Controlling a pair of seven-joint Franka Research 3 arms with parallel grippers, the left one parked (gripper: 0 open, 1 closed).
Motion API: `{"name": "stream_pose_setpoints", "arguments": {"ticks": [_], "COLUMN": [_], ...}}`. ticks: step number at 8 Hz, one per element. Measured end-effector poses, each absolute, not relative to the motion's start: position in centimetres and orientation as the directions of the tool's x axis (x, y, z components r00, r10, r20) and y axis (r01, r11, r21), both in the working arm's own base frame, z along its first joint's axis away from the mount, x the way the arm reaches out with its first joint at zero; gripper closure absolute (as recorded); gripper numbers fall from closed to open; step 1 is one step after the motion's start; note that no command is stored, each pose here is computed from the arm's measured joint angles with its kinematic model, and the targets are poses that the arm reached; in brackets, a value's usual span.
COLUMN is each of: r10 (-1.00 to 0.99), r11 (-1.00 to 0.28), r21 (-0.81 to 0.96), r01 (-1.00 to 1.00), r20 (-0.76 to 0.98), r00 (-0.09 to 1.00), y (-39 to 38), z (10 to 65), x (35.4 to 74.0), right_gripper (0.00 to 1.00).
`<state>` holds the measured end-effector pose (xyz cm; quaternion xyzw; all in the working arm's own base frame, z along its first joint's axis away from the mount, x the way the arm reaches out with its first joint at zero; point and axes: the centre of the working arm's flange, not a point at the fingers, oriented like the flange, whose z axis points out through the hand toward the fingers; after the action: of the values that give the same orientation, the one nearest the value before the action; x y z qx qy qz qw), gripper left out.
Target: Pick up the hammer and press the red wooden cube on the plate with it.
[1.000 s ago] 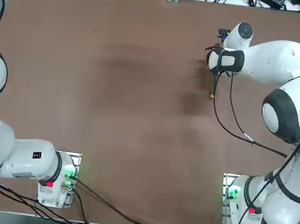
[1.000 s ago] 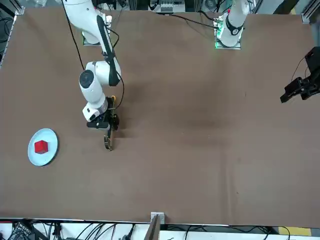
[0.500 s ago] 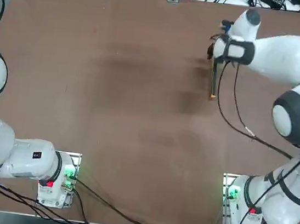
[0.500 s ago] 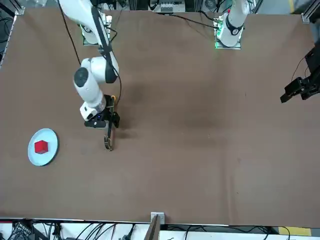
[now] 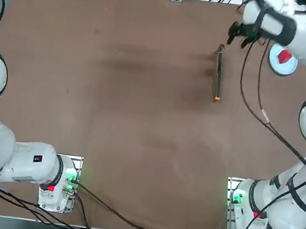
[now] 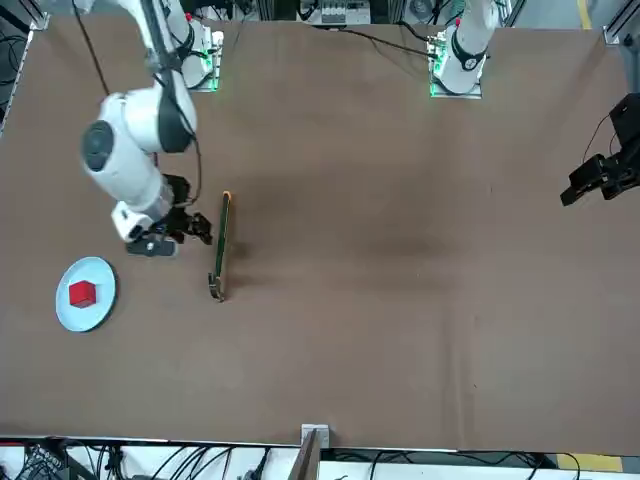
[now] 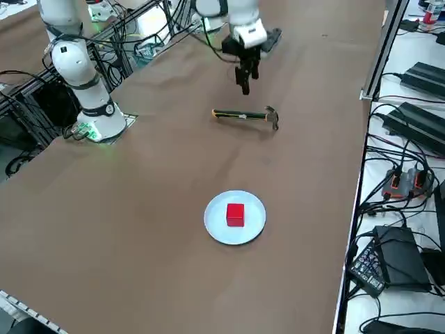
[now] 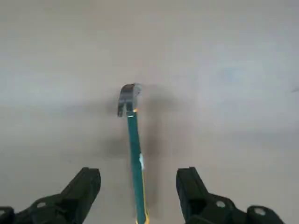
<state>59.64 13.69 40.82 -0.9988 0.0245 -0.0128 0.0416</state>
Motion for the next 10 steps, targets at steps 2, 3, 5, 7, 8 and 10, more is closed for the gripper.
{"name": "stream_pose_setpoints", "arguments": {"ticks": [2, 3, 5, 7, 8, 10], "r10": [-0.046, -0.052, -0.075, -0.109, -0.136, -0.161], "r11": [-0.997, -0.997, -0.996, -0.994, -0.990, -0.987], "r21": [-0.060, -0.055, -0.038, -0.015, -0.018, -0.025], "r01": [-0.044, -0.052, -0.075, -0.109, -0.137, -0.162], "r20": [0.016, 0.007, -0.021, -0.029, -0.030, -0.048], "r00": [0.999, 0.999, 0.997, 0.994, 0.990, 0.986], "y": [12.5, 11.9, 10.0, 7.0, 4.7, -0.2], "z": [45.5, 46.8, 49.6, 52.1, 52.8, 54.3], "x": [60.8, 61.0, 61.2, 61.4, 61.5, 60.6], "right_gripper": [0.00, 0.00, 0.00, 0.00, 0.00, 0.00]}}
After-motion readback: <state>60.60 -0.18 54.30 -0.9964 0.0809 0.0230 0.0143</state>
